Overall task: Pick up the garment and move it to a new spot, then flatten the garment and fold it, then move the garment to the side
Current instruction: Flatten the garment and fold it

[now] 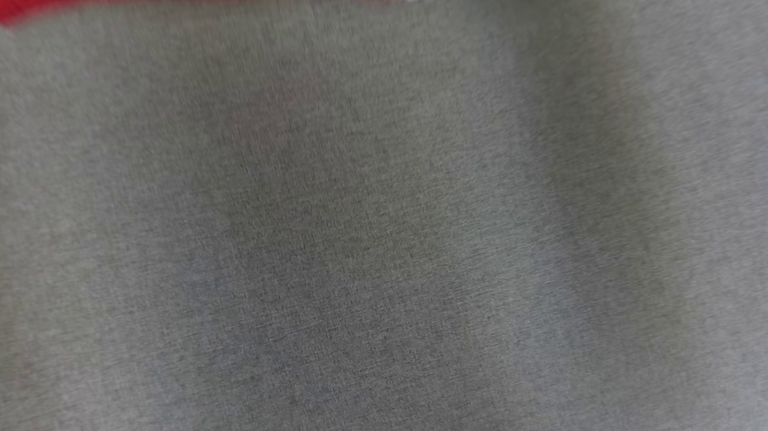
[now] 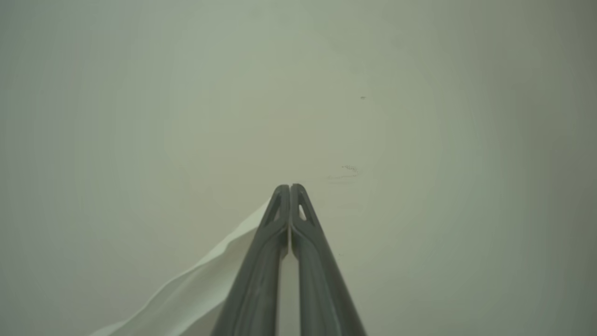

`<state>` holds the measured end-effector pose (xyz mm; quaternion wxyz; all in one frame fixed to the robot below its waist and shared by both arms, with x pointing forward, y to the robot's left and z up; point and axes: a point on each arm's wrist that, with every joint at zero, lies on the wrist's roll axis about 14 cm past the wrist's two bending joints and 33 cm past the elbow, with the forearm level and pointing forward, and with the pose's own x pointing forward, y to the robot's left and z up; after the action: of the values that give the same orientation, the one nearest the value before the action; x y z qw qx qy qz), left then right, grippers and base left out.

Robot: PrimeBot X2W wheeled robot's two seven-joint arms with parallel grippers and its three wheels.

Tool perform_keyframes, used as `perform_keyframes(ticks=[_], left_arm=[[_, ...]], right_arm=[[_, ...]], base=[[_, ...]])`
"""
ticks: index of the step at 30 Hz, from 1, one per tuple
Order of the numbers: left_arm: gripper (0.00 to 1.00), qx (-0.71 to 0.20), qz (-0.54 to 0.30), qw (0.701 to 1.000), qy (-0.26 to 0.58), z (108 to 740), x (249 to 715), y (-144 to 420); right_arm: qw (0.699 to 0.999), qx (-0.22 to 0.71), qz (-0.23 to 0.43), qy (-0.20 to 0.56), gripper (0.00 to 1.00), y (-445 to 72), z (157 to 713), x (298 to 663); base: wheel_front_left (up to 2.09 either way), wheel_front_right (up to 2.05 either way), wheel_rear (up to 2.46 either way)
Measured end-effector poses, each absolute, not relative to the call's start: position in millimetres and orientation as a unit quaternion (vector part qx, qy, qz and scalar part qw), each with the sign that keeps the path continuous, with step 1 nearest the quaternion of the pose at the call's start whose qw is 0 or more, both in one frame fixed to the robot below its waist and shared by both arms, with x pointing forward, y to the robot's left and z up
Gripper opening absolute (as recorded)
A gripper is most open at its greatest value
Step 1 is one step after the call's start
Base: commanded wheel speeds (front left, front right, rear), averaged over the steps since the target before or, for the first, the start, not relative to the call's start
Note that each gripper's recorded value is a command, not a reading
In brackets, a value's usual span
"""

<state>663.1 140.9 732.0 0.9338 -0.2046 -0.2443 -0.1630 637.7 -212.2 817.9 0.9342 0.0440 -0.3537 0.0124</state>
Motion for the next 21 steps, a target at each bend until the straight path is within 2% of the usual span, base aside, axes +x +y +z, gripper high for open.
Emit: perform_keyframes(ticks=[5, 8, 10, 12, 15, 17, 21], left_arm=[[0.00, -0.215, -0.154, 0.901, -0.343, 750.5, 669.4, 138.8], [0.00, -0.228, -0.150, 0.886, -0.376, 756.7, 671.0, 141.7], [0.00, -0.235, -0.154, 0.880, -0.383, 752.5, 672.8, 142.2], [0.00, -0.247, -0.157, 0.882, -0.369, 734.9, 678.8, 140.9], [0.00, -0.256, -0.149, 0.906, -0.301, 670.7, 691.7, 137.4], [0.00, -0.236, -0.151, 0.927, -0.248, 620.5, 689.9, 130.8], [0.00, -0.228, -0.149, 0.946, -0.173, 553.1, 668.5, 127.5]], right_arm=[[0.894, 0.043, 0.006, -0.445, 0.00, -212.3, 849.0, 634.7], [0.863, 0.035, 0.015, -0.503, 0.00, -203.7, 869.9, 615.7], [0.854, 0.030, 0.023, -0.520, 0.00, -197.0, 869.5, 610.8], [0.866, 0.032, 0.030, -0.498, 0.00, -192.9, 844.7, 624.2], [0.918, 0.023, 0.036, -0.394, 0.00, -192.8, 759.9, 666.2], [0.944, 0.008, 0.052, -0.325, 0.00, -187.5, 703.8, 681.8], [0.978, 0.008, 0.082, -0.191, 0.00, -184.7, 611.9, 683.1]], base=[[0.00, 0.00, 0.00], [0.00, 0.00, 0.00], [0.00, 0.00, 0.00], [0.00, 0.00, 0.00], [0.00, 0.00, 0.00], [0.00, 0.00, 0.00], [0.00, 0.00, 0.00]])
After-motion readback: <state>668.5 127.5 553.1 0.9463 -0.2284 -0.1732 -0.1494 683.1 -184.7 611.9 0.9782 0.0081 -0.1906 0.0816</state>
